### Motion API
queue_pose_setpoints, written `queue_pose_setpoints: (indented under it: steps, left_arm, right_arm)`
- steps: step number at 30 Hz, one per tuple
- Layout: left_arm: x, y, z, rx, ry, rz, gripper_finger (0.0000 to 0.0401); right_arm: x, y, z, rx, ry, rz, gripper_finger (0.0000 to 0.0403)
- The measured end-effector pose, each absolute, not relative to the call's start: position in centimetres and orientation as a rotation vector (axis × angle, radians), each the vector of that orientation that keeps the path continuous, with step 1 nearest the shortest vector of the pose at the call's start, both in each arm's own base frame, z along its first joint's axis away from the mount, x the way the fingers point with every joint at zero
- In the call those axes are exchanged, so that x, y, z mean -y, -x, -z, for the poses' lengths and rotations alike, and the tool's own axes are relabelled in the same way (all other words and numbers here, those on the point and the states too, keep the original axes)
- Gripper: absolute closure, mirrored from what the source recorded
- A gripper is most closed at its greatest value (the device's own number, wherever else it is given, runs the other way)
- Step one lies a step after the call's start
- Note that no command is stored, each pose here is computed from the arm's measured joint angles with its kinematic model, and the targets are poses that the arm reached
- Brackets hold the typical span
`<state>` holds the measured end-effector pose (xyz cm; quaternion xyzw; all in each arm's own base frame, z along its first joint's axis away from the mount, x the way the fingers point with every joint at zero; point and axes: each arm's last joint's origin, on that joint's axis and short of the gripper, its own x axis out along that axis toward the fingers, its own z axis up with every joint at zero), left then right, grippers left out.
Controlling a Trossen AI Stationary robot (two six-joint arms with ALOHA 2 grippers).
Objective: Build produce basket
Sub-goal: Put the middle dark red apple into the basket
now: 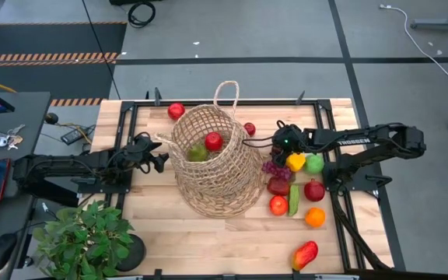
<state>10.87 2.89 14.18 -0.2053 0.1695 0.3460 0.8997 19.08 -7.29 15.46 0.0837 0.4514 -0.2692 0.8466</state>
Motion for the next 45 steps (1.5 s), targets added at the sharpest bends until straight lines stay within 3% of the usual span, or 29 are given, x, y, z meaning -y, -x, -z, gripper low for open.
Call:
queue_pose_setpoints:
  steps: [9,24,29,40,45]
  left_arm:
    - [-2.9,-10.9,-14.2,-0.351,0.425,-0.716,0.0044]
    - [-2.9,-10.9,-14.2,-0.351,0.425,-0.716,0.0044]
    - [-2.9,-10.9,-14.2,-0.351,0.425,-0.716,0.0044]
    - [-2.9,-10.9,-14.2,-0.351,0.425,-0.716,0.0044]
    - [-2.9,-10.9,-14.2,-0.351,0.425,-0.716,0.0044]
  right_arm:
    - [7.5,-19.2,-15.7,-0.946,-0.169,0.568,0.0089]
    - [8.5,-21.9,-21.6,-0.829,-0.100,0.543,0.0147]
    - [8.3,-21.7,-21.3,-0.859,-0.123,0.517,0.0122]
    - [8.2,-20.6,-18.0,-0.862,-0.093,0.572,0.0015]
    - [8.5,-19.7,-16.5,-0.843,-0.127,0.608,0.0007]
